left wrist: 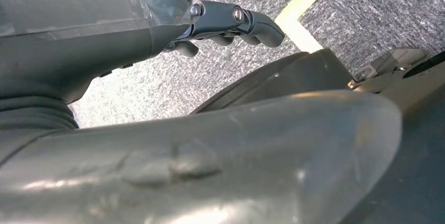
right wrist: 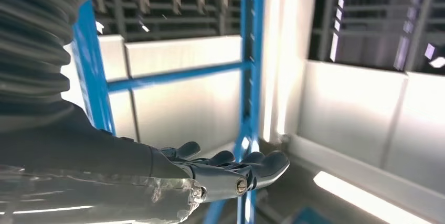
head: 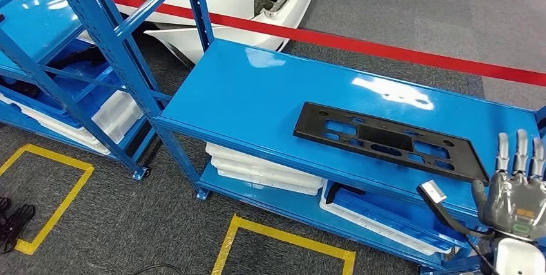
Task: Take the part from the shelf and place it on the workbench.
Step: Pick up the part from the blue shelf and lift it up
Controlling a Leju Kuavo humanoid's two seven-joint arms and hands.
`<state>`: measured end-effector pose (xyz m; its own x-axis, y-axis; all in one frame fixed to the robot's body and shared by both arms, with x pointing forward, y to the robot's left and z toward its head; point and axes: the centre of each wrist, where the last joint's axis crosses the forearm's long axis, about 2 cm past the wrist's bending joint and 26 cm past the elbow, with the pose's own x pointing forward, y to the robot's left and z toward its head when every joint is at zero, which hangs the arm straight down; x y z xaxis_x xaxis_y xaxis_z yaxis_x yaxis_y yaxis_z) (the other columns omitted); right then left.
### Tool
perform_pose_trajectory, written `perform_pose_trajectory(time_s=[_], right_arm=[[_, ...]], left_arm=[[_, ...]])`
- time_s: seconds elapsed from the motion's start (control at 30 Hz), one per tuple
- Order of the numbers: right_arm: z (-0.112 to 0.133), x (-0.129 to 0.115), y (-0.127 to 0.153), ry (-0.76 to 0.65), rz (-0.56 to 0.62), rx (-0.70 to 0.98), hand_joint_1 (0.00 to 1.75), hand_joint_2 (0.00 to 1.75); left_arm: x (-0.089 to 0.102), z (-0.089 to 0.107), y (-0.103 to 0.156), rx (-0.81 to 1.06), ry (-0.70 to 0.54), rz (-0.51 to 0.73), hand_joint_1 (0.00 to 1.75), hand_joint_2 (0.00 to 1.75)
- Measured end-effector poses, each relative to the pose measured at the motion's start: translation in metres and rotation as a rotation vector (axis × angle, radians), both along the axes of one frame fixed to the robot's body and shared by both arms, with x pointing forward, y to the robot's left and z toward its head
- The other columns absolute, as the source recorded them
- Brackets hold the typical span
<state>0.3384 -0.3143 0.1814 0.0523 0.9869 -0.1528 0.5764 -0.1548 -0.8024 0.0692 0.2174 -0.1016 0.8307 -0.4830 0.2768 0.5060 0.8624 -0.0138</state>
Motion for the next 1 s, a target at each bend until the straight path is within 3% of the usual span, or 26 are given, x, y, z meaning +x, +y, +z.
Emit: perform_pose_trajectory(time_s=[0.17,0.57,0.73,1.0], right_arm=[[0.022,-0.003,0.013,-0.106,0.058,-0.030,0.00,1.75],[0.036,-0.006,0.021,-0.164,0.096,-0.019,0.00,1.75],[0.096,-0.022,0.057,-0.380,0.267,0.040,0.00,1.75],[0.101,-0.026,0.065,-0.401,0.316,0.049,0.00,1.75]], left_arm=[[0.001,0.000,-0.001,0.002,-0.005,-0.006,0.00,0.00],[0.002,0.001,-0.001,0.005,-0.010,-0.009,0.00,0.00],[-0.001,0.001,-0.004,-0.015,-0.008,-0.001,0.00,0.00],[-0.003,0.001,-0.006,-0.013,0.007,0.000,0.00,0.00]])
